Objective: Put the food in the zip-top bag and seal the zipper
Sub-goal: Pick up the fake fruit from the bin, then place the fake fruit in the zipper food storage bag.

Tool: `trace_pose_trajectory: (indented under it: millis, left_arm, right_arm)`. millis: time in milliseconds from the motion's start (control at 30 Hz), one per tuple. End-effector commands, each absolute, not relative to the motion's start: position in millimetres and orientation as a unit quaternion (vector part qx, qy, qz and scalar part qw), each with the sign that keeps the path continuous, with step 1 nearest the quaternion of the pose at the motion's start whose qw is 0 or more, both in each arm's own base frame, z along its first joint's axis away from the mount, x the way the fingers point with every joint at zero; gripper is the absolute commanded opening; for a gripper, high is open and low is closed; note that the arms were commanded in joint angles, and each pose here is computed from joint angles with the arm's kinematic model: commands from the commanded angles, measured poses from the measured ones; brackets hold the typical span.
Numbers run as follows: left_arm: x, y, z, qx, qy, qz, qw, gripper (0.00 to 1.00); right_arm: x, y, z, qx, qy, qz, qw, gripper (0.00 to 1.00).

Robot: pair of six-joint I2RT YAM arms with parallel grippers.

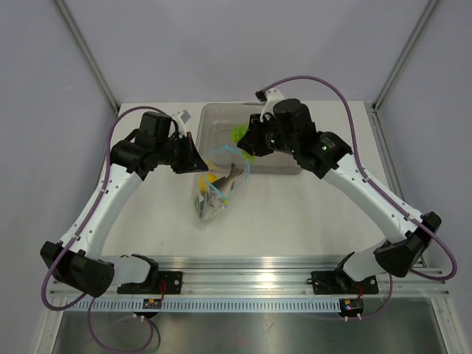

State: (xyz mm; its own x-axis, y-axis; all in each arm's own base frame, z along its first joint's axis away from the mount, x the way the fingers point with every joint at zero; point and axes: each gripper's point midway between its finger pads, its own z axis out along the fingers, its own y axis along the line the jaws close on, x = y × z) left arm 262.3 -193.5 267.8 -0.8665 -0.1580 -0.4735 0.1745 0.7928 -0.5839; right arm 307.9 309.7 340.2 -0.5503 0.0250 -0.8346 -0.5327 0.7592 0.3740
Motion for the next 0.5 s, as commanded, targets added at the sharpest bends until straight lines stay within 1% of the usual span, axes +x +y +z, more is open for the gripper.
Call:
trace_pose_trajectory:
  millis: [0, 167, 333, 467]
  left_arm:
    - [265, -197, 284, 0.014, 0.892, -0.342, 0.295, 0.0]
    - [265, -197, 283, 0.015, 0.894, -0.341, 0.291, 0.0]
    - [264, -198, 283, 0.015, 0.893, -0.343, 0.29, 0.0]
    - [262, -198, 283, 0.017, 0.893, -0.346, 0.288, 0.0]
  right_arm:
    - [281, 316, 345, -0.182, 0.818, 0.337, 0.429, 0.06]
    - [248, 345, 328, -0.224, 0.819, 0.366, 0.382, 0.06]
    - [233, 365, 306, -0.25, 0.825, 0.369, 0.347, 0.06]
    - [232, 380, 287, -0.262, 0.833, 0.364, 0.325, 0.06]
